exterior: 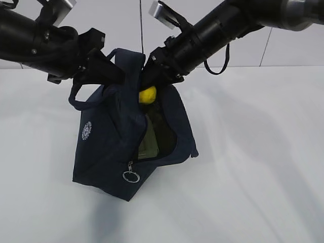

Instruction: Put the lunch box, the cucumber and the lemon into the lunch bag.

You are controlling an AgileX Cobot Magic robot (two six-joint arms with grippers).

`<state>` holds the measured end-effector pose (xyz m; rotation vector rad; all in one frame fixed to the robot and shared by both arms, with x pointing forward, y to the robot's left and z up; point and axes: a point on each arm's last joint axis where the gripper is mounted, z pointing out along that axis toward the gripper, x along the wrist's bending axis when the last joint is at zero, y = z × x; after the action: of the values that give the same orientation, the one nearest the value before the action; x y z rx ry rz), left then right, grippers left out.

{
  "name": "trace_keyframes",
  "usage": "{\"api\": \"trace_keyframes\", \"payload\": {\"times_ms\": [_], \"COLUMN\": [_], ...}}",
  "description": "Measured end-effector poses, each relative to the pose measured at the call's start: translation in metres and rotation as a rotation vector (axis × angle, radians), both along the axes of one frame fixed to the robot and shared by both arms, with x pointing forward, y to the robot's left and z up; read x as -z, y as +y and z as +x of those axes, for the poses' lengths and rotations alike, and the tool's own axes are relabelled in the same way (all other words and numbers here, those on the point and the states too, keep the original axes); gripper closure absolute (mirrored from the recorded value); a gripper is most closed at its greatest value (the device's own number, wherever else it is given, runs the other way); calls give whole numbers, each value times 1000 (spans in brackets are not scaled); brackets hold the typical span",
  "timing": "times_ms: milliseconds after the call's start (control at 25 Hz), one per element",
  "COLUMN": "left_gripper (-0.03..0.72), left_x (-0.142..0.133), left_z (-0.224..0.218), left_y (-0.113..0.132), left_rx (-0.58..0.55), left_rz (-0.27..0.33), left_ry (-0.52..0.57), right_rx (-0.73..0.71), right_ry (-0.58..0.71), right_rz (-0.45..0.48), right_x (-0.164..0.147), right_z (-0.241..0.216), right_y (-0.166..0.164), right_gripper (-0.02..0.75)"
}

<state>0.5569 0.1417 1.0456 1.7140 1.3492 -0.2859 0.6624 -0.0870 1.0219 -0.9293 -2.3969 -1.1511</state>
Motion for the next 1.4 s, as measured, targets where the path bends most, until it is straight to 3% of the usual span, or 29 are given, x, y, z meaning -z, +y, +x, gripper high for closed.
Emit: {"api": "trace_keyframes", "payload": {"times_ms": [480,760,1080,1400], "left_gripper": [696,696,696,696], "left_x": [0,-1,-1,-1], "left_z": [0,0,0,0], "left_y": [0,-1,-1,-1], "left_rx": [1,-2,-3,-3], "left_rz": [-2,-14,-15,-15], "left_ry": [2,6,7,7], "right_rx": [-6,-8,1,52], "right_ry": [-2,-2,-3,-80], "right_rz": [-15,-17,-29,-144], "right_x": [1,1,0,-39], "right_z": [-1,-1,0,-12], "right_y": [0,0,-3,-21], "right_gripper": [403,277,255,255]}}
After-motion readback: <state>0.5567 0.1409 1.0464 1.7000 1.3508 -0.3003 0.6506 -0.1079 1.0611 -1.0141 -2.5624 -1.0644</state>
